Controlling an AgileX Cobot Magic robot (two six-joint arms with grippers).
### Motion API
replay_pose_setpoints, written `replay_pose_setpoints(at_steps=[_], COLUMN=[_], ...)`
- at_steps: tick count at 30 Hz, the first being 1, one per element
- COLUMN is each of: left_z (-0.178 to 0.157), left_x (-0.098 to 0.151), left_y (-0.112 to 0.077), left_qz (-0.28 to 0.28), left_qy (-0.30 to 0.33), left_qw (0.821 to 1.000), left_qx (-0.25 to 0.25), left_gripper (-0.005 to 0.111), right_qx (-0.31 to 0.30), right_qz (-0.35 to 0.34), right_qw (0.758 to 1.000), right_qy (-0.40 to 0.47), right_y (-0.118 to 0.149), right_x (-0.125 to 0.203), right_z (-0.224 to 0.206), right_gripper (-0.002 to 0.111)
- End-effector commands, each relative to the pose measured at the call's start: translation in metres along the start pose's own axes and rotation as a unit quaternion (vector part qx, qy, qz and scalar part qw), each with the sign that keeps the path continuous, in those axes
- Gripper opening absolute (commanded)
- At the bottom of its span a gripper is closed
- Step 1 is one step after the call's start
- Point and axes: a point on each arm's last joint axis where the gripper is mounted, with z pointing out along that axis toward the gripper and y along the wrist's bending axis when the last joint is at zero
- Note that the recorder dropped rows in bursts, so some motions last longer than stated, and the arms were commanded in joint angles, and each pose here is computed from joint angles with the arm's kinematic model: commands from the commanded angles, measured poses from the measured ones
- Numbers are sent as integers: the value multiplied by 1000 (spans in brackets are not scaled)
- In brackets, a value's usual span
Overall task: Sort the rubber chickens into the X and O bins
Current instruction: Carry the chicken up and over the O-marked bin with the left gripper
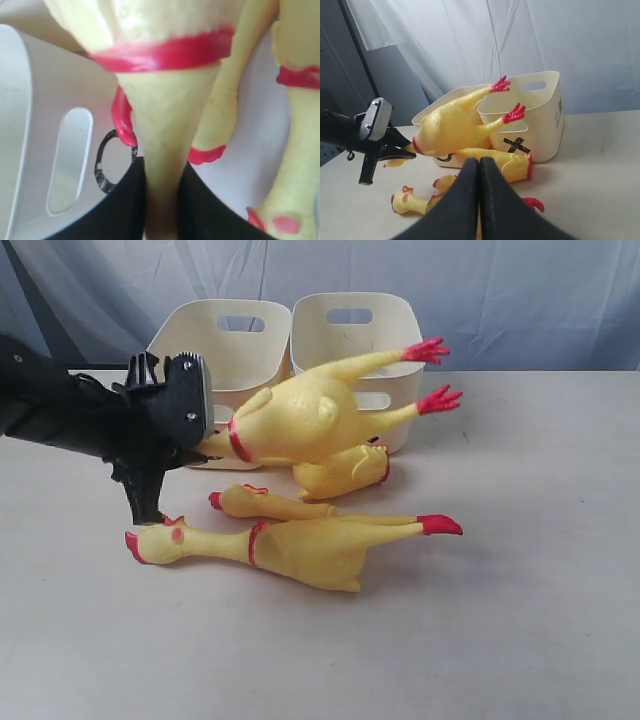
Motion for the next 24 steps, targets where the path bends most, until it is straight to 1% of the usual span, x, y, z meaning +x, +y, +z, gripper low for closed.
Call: replay_pose_setpoints(at_steps=[1, 7, 9, 12, 14, 15, 19, 22, 24], left_z=[-19, -41, -46, -51, -54, -55, -61, -68, -74], left_x=[-10, -18, -20, -23, -25, -26, -28, -26, -23], left_y=[7, 13, 15, 20, 24, 26, 30, 34, 39], left_qz=[-90, -181, -217, -282, -310, -315, -339, -345, -356], left_qy=[-22, -43, -50, -62, -63, -61, -27, 25, 64], left_qw=[995, 981, 973, 955, 947, 945, 940, 938, 932], left_qx=[-23, -49, -55, -62, -61, -59, -34, -24, -27], left_gripper=[0, 0, 0, 0, 0, 0, 0, 0, 0], right_qx=[0, 0, 0, 0, 0, 0, 0, 0, 0], right_qz=[-3, -3, -3, -3, -3, -3, -3, -3, -3], right_qw=[1000, 1000, 1000, 1000, 1000, 1000, 1000, 1000, 1000], right_qy=[-3, -4, -4, -4, -4, -4, -4, -4, -4], right_y=[0, 0, 0, 0, 0, 0, 0, 0, 0], right_x=[-2, -2, -2, -2, -2, -2, -2, -2, -2], right_z=[0, 0, 0, 0, 0, 0, 0, 0, 0], right_gripper=[-1, -1, -1, -1, -1, -1, -1, -1, -1])
